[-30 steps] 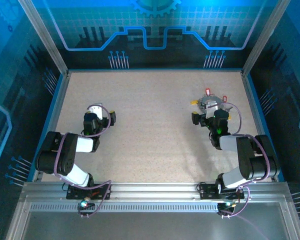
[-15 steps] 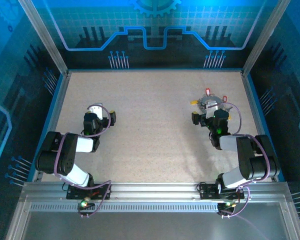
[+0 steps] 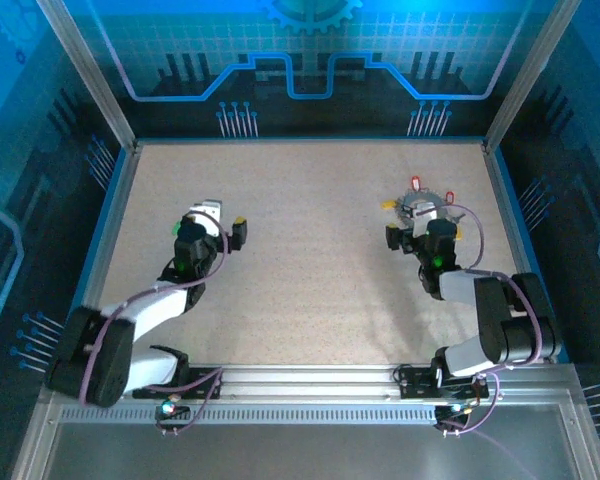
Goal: Put the keys on the keyring
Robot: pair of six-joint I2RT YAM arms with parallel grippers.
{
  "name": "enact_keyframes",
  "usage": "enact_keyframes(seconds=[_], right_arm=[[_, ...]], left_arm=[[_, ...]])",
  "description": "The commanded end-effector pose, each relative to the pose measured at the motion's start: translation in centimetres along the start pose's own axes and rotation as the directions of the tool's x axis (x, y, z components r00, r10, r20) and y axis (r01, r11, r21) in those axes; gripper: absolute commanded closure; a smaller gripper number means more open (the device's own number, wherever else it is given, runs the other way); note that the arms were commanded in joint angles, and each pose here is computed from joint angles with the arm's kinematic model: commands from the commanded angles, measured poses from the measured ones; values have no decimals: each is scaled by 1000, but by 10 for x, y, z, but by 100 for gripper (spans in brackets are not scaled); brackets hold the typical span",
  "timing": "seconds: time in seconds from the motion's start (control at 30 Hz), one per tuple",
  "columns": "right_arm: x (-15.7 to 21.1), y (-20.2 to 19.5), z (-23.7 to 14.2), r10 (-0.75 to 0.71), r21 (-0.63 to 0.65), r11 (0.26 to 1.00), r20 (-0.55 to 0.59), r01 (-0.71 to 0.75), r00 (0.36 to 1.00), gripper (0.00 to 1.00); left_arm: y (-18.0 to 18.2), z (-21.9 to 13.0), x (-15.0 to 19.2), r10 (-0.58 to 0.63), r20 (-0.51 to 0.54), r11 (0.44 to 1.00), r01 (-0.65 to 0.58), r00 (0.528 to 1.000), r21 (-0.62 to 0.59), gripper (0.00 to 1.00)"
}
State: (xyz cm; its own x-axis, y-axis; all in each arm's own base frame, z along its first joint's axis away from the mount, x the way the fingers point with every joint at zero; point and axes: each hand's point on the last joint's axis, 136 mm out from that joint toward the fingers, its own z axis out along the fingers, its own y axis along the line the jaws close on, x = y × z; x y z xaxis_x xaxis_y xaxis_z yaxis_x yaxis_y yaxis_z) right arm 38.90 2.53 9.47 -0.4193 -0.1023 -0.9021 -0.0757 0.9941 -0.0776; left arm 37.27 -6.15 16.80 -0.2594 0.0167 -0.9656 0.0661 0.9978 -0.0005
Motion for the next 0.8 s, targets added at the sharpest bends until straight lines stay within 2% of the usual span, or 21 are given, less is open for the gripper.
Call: enact_keyframes(seconds=[0.0,0.13,0.2,0.27,0.33,0.4,0.43,0.5,0.57,0.67,0.77], right_arm=[[-28,-2,-17,-11,71,997,15,10,1000,0],[-59,24,-58,-62,52,997,99,57,993,0],[-78,41,-83,-83,-4,996,150,85,985,0],[-90,50,-105,-59,-65,995,151,70,987,0],[-98,24,-126,116,35,992,114,-121,987,0],[-91,-16,-146,321,228,913,110,-338,941,0],[-88,-27,-152,384,276,872,126,-405,914,0],[-95,-19,-151,351,201,907,126,-370,928,0],[-94,-19,-148,374,173,905,117,-390,920,0],[-65,-51,-151,558,334,756,121,-563,821,0],[-38,-61,-136,642,360,708,30,-608,766,0]], left_arm=[[2,-23,-14,-99,-78,994,96,992,-49,1],[-22,-40,-14,-233,-98,973,232,968,-15,1],[-39,-44,-7,-220,-94,975,222,971,8,1],[-58,-47,5,-196,-69,980,197,978,14,1],[-80,-45,31,-155,-59,987,157,986,29,1],[-104,-45,29,-89,-57,993,93,994,78,1],[-111,-41,27,-60,-66,994,65,996,84,1],[-116,-36,29,-37,-91,996,44,995,80,1],[-119,-39,26,-34,-89,993,44,995,107,1],[-111,-46,25,-69,-58,992,75,996,104,1],[-106,-50,25,-89,-34,990,93,995,111,1]])
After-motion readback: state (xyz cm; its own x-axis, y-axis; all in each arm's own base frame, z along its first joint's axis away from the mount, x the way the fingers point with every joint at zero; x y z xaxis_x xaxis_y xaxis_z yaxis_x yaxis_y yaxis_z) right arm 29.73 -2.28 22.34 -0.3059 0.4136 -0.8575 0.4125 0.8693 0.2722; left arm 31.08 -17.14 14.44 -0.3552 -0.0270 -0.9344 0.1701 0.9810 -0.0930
